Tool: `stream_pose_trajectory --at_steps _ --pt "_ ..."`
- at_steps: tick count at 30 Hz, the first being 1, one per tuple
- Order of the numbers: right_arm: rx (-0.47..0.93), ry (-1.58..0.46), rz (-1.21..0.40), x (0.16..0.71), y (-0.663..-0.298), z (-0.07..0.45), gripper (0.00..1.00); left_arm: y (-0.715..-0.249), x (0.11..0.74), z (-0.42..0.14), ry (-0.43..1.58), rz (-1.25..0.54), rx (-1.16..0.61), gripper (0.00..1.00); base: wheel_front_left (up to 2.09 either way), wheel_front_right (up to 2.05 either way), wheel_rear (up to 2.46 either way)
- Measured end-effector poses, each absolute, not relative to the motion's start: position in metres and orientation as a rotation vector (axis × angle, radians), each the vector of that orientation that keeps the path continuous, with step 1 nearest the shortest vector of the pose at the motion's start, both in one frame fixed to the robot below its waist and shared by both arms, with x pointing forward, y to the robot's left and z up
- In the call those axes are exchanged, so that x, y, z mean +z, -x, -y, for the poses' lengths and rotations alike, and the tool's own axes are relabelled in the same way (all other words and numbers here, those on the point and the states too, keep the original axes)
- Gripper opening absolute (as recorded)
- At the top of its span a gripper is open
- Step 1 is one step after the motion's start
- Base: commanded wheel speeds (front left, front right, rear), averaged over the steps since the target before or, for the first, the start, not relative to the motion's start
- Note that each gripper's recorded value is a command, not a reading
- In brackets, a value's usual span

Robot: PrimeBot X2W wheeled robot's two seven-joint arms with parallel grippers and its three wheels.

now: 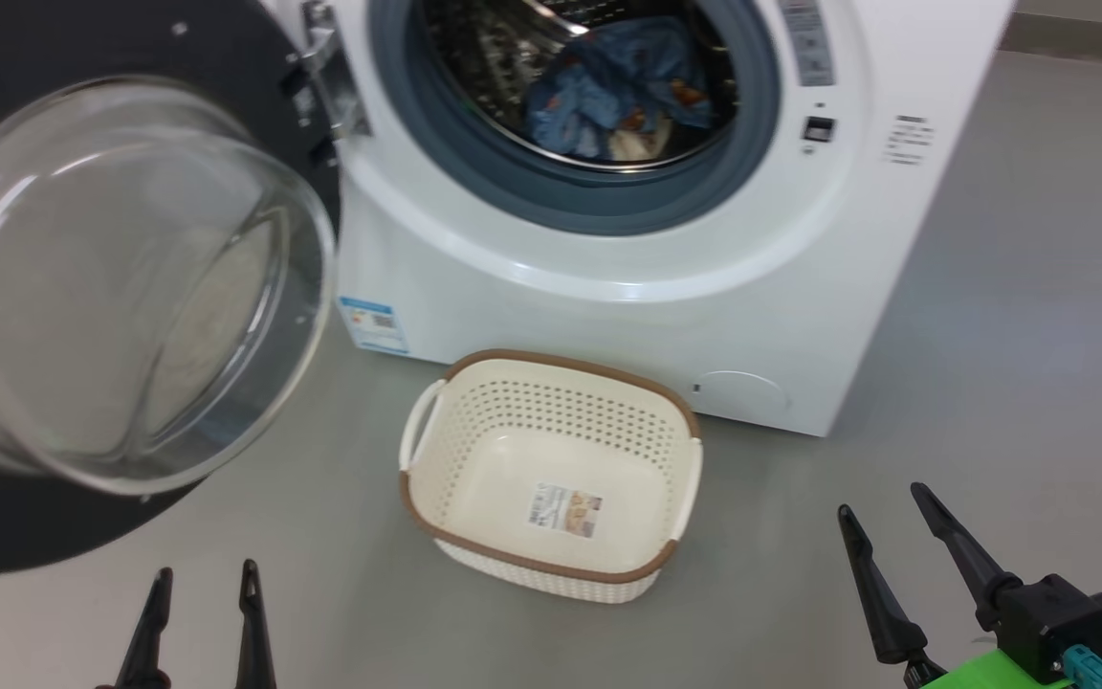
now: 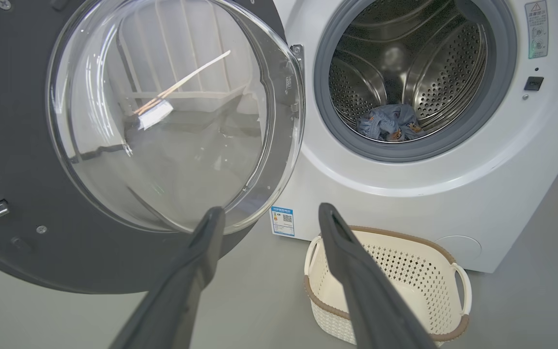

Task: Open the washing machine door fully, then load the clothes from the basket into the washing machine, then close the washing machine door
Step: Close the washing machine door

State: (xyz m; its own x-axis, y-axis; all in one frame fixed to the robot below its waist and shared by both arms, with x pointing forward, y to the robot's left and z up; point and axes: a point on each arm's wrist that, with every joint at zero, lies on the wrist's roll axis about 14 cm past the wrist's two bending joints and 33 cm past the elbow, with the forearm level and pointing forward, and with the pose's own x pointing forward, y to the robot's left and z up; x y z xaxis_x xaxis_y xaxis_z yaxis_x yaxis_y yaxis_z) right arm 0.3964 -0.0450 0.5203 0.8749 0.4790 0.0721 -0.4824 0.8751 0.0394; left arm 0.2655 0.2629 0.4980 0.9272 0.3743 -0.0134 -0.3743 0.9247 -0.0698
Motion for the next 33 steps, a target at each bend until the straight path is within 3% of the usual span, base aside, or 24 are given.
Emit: stream_pose_trajectory --at_steps 15,26,27,30,31,33 --pt "0.728 -0.074 0.059 0.520 -0.399 -0.031 1.00 -0.220 0.505 -0.301 0.064 0.025 0.578 1.00 0.00 0.00 0.00" --pt "0.761 -0.063 0.062 0.523 -0.398 -0.041 1.00 -0.215 0.510 -0.305 0.063 0.051 0.601 1.00 0.00 0.00 0.00" --pt "0.761 -0.065 0.060 0.523 -0.397 -0.041 1.00 -0.215 0.511 -0.305 0.064 0.054 0.595 0.84 0.00 0.00 0.00" --pt "0.758 -0.067 0.058 0.522 -0.397 -0.041 1.00 -0.216 0.511 -0.304 0.066 0.058 0.589 0.11 0.00 0.00 0.00" --pt "0.757 -0.067 0.058 0.522 -0.397 -0.040 1.00 -0.216 0.511 -0.304 0.067 0.059 0.589 0.00 0.00 0.00 0.00" --pt "0.755 -0.066 0.060 0.523 -0.397 -0.040 1.00 -0.215 0.510 -0.302 0.072 0.057 0.580 0.00 0.00 0.00 0.00"
